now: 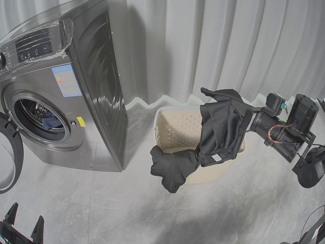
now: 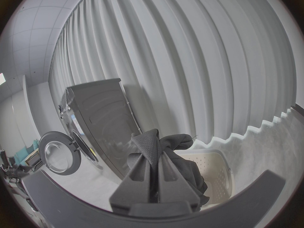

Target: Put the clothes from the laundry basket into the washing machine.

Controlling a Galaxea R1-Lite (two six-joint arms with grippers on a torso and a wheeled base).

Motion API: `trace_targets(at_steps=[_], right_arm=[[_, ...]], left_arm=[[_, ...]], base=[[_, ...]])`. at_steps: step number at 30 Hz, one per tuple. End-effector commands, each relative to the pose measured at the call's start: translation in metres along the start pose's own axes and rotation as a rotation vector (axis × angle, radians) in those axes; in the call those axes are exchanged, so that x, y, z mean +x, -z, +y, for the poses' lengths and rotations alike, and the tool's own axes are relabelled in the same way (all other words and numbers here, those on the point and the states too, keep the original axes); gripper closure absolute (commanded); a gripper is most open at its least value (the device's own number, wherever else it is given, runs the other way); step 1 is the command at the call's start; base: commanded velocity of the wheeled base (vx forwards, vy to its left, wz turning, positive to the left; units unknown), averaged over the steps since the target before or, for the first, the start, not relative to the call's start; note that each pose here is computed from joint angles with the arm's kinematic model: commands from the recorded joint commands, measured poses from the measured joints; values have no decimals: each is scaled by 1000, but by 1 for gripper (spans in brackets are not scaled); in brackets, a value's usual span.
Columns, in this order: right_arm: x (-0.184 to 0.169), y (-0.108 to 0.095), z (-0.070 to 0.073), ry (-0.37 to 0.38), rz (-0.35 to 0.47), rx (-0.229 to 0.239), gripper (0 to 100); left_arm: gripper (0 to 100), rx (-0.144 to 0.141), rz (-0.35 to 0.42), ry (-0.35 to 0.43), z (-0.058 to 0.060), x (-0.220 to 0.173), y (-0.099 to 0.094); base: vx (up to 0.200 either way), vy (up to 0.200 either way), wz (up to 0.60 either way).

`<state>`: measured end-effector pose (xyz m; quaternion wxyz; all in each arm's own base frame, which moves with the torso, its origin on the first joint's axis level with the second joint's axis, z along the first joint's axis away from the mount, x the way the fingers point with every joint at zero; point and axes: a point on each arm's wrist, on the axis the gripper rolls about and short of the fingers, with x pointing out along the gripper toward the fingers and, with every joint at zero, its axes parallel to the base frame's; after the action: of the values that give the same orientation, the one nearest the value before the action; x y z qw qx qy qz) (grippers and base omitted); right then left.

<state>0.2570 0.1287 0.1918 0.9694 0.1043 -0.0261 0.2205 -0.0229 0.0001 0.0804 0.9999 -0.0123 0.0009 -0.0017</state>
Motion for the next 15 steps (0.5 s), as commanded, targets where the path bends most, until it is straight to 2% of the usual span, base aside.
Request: trace_targets(at_steps=[1, 4, 10, 12, 15], right_arm=[[-25, -36, 13, -39, -91, 2, 100], [-32, -41, 14, -26, -87, 0, 100], [-36, -39, 13, 0, -77, -29, 100], [-36, -38, 13, 3, -73, -34, 100], [-38, -33, 14, 74, -51, -58, 100]], left_arm=[[0, 0, 0, 1, 0, 0, 5], [0, -1, 0, 3, 0, 0, 5], [0, -1, 0, -2, 0, 0, 5], [0, -1, 0, -2, 0, 0, 5], [0, -1, 0, 0, 0, 0, 5]], base=[[0, 0, 0], [0, 0, 0], [-200, 0, 0], [0, 0, 0], [0, 0, 0]])
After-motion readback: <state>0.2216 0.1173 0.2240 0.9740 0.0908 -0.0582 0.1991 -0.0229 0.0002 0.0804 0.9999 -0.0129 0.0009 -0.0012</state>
